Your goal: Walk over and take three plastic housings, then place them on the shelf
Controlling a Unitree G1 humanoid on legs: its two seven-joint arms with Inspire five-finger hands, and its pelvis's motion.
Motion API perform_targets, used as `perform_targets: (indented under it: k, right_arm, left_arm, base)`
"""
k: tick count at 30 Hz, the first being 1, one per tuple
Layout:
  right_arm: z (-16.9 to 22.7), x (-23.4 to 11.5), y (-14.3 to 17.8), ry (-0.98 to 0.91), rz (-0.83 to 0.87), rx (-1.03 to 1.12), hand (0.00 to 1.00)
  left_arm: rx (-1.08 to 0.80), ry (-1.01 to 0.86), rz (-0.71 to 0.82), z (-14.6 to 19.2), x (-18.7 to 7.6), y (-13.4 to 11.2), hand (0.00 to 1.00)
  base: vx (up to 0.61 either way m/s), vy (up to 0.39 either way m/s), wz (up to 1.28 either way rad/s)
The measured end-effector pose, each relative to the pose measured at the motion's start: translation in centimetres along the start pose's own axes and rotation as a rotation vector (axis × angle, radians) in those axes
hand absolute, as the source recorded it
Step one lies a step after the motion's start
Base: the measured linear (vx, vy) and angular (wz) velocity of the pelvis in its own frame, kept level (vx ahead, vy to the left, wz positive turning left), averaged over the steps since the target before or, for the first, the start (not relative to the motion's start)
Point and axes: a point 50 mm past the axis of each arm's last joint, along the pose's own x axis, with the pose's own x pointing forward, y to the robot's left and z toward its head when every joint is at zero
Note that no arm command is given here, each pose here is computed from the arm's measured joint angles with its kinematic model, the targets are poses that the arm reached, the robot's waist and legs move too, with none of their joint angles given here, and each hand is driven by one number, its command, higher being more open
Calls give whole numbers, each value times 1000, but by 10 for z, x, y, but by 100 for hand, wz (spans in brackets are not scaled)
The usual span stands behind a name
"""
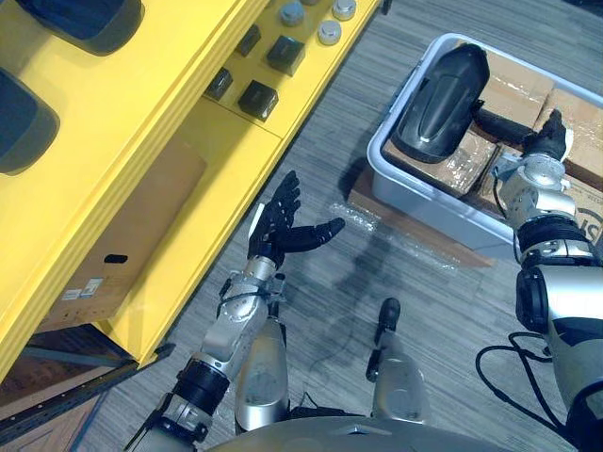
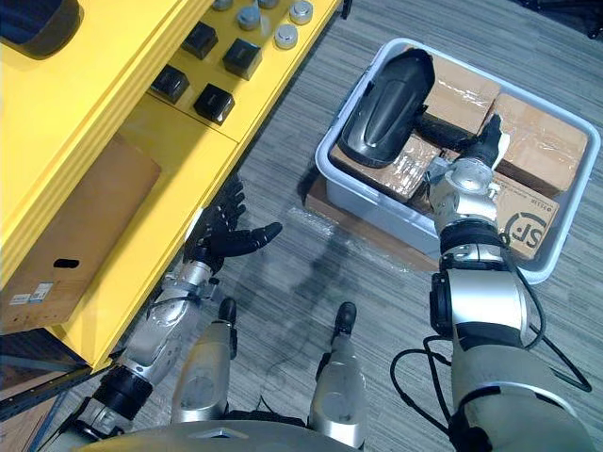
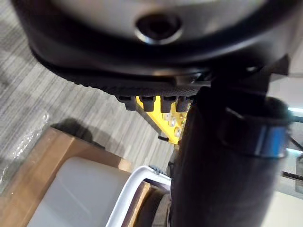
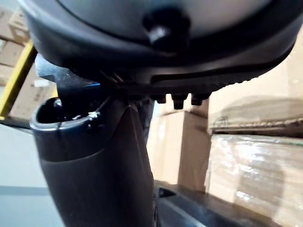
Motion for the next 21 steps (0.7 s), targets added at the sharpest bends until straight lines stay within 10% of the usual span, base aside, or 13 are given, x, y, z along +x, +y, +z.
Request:
perform_targets:
  k: [21]
  right_arm:
    - [14,5,-4,103,-28,26,100]
  left_arm:
    - [-5,-202,271,31,34,25,100]
  base:
    - [-10,5,0]
